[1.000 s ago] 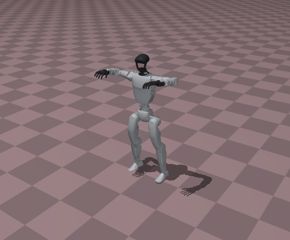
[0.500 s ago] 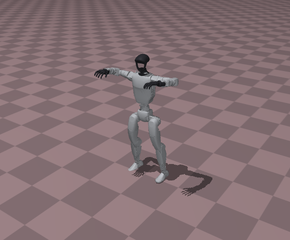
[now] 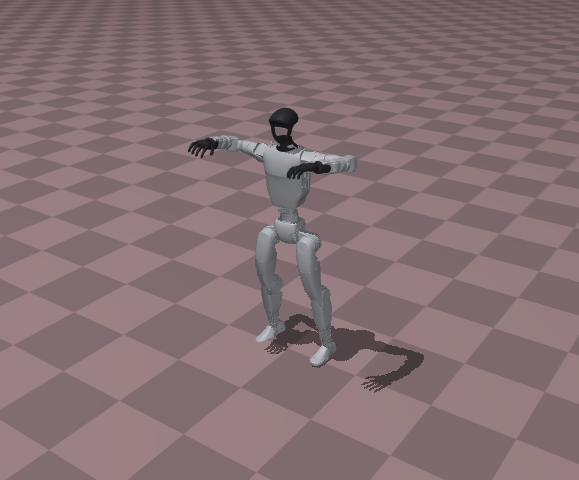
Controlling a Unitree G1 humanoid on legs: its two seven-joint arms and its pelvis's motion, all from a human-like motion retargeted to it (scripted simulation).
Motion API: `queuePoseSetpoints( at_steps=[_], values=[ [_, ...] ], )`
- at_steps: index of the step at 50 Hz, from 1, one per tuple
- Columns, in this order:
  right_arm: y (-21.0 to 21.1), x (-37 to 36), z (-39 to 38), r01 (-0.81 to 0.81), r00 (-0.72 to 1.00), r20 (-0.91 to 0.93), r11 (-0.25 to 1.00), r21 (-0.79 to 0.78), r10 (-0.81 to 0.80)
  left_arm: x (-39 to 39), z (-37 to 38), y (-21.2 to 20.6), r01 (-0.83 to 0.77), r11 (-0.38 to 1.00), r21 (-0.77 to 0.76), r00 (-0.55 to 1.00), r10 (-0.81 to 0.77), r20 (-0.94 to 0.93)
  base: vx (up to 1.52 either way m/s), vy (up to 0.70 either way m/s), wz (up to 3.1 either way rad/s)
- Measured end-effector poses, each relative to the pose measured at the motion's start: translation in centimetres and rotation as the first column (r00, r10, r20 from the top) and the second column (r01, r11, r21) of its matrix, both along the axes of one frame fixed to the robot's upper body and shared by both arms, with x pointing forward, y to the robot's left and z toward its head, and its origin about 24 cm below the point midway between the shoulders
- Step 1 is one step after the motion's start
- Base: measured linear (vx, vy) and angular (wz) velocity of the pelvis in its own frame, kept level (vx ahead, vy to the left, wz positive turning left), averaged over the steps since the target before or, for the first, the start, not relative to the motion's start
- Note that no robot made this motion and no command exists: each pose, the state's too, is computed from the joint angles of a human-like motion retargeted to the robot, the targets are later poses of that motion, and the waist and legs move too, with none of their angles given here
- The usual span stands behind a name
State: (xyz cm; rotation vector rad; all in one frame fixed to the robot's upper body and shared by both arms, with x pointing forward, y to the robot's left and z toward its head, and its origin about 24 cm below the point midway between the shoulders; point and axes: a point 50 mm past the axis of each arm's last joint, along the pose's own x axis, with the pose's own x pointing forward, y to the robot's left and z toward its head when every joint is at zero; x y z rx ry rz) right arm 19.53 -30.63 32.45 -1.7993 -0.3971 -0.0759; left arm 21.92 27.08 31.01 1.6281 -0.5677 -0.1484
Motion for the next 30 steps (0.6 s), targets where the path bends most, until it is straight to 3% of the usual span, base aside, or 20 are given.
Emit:
queuePoseSetpoints(
  at_steps=[30],
  values=[
    [0.09,0.33,-0.08,-0.014,1.0,0.001,1.0,0.022,0.014,-0.02,0.22,0.16,-0.003,1.0,-0.007,1.0,0.003,0.012,0.0,0.0,0.0]
  ],
)
